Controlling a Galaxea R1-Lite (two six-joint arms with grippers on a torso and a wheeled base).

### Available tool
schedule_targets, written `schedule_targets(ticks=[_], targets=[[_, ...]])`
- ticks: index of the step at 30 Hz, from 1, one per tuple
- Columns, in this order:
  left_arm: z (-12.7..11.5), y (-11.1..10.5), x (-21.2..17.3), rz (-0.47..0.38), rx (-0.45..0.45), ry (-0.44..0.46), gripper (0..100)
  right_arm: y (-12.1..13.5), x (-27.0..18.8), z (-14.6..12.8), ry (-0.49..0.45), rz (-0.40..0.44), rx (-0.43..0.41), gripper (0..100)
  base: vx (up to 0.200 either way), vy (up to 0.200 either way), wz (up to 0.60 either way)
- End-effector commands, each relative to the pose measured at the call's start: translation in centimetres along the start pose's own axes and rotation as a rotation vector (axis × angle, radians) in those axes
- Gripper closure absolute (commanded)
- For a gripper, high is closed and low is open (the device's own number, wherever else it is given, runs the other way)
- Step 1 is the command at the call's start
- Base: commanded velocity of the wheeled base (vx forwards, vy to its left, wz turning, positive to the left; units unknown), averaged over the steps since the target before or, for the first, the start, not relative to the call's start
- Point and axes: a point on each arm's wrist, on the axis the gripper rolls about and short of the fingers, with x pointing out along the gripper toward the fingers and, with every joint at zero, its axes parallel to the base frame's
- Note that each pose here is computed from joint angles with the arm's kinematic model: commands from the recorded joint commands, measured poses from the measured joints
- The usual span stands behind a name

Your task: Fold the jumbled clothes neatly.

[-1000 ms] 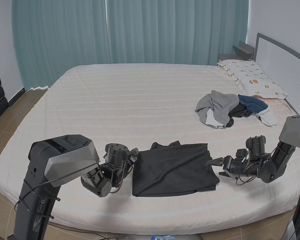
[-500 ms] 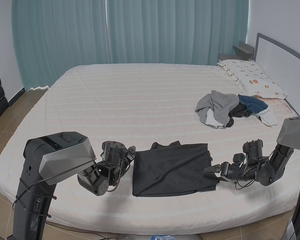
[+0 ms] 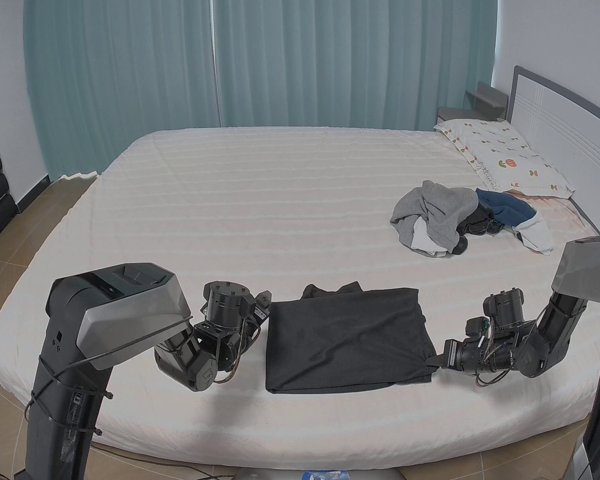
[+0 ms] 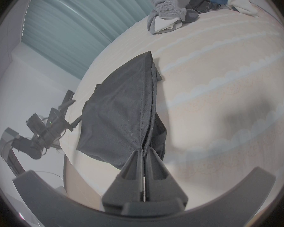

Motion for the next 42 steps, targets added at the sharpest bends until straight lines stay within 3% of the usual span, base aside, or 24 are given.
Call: schedule_targets(ticks=[1,5,15,16,24,27,32,38,42], targets=[[0.1,0.0,0.0,0.0,-0.001,-0.001,0,0.0,-0.3,-0.1,0.008,-0.015,-0.032,100,0.0,0.0,0.0],[0.0,0.0,0.0,-0.001,0.001,0.0,0,-0.2,-0.4,0.0,-0.013,-0.058,-0.055,100,0.0,0.0,0.0],[0.0,0.0,0.0,0.0,0.002,0.0,0,-0.2,-0.1,-0.3,0.002,-0.064,-0.056,100,0.0,0.0,0.0],[0.0,0.0,0.0,0.001,0.002,0.001,0,-0.2,-0.1,-0.3,0.002,-0.064,-0.056,0,0.0,0.0,0.0],[-0.1,0.3,-0.5,-0.006,0.009,0.038,0,-0.3,0.1,1.7,-0.065,-0.036,-0.041,0,0.0,0.0,0.0],[-0.2,0.5,-1.2,-0.023,0.018,0.082,0,-0.8,-0.2,3.5,-0.114,-0.003,0.032,0,0.0,0.0,0.0],[-1.1,1.6,-2.4,-0.075,0.138,0.159,0,-2.2,0.3,5.2,-0.116,0.091,0.172,0,0.0,0.0,0.0],[-3.4,2.7,-3.2,-0.166,0.266,0.152,0,-3.3,1.8,5.6,-0.106,0.085,0.195,0,0.0,0.0,0.0],[-3.8,3.2,-3.0,-0.165,0.297,0.152,0,-3.3,2.4,5.2,-0.088,0.085,0.195,0,0.0,0.0,0.0]])
